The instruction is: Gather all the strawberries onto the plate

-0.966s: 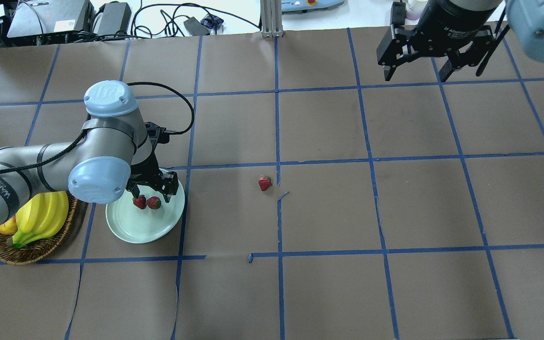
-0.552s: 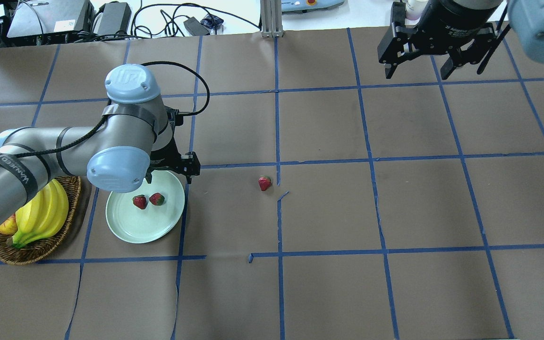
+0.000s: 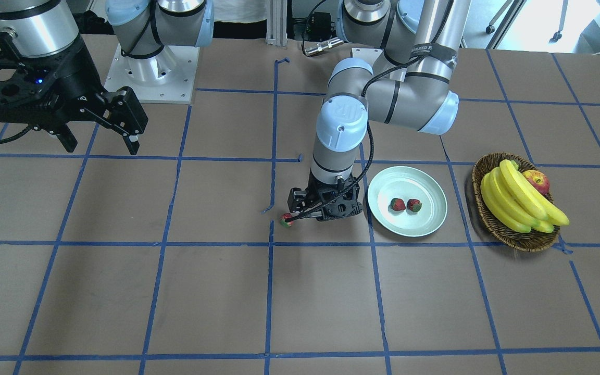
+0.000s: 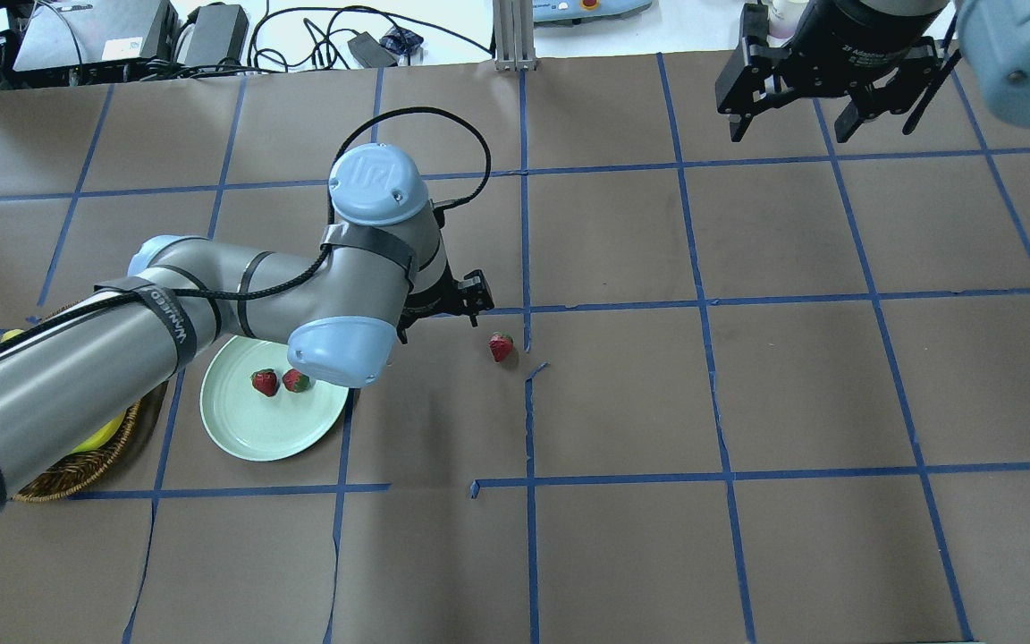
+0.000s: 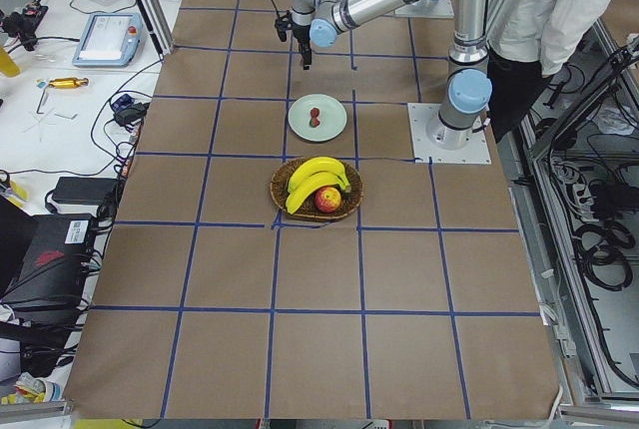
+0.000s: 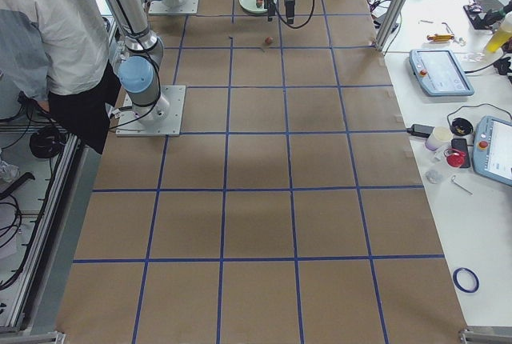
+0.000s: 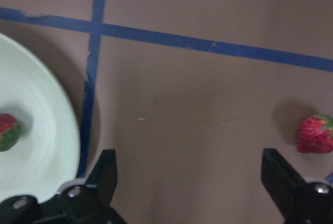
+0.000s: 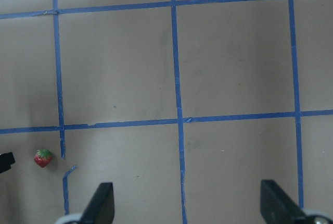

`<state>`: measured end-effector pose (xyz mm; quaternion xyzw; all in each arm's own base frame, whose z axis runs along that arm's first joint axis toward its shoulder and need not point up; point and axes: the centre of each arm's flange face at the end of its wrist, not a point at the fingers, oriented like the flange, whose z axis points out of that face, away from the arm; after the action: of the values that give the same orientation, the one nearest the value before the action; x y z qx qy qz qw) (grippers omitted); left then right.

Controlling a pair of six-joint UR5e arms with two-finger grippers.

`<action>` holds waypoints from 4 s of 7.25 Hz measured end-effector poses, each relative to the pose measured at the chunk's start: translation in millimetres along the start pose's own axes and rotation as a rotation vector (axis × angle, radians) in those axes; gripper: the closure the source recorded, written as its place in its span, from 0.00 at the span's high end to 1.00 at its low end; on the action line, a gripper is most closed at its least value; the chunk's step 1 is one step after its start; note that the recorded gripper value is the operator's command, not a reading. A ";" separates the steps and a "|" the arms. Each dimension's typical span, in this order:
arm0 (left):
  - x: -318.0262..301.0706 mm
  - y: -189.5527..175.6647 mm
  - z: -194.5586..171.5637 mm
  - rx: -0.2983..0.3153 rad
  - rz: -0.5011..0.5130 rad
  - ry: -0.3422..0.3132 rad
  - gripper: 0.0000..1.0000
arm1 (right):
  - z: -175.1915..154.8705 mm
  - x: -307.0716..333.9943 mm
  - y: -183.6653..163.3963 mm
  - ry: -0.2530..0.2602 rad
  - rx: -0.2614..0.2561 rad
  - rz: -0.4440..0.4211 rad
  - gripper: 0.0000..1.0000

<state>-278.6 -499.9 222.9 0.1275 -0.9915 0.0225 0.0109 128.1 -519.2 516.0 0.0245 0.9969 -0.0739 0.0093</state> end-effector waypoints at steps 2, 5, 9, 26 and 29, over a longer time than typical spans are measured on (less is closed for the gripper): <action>45.2 -3.8 14.1 0.024 -0.068 0.020 0.88 | -0.2 0.0 0.0 0.000 0.001 0.001 1.00; 61.0 18.2 54.8 -0.024 -0.028 -0.032 0.32 | 1.1 -0.6 -0.3 -0.005 -0.002 0.002 1.00; 62.7 17.5 38.4 0.002 0.094 -0.028 0.00 | 2.2 -1.1 -1.0 -0.010 -0.004 0.002 1.00; -95.9 -51.3 -253.1 0.088 0.340 -0.012 1.00 | -4.6 -10.0 5.8 0.008 0.008 -0.034 1.00; -102.9 -46.2 -285.0 0.058 0.342 -0.041 1.00 | 1.3 -34.3 18.6 0.051 -0.011 -0.137 1.00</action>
<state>-162.8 -505.0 506.7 -0.0425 -0.9977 0.0500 -0.0168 163.3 -502.6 512.8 -0.0421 0.9966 -0.0683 -0.0210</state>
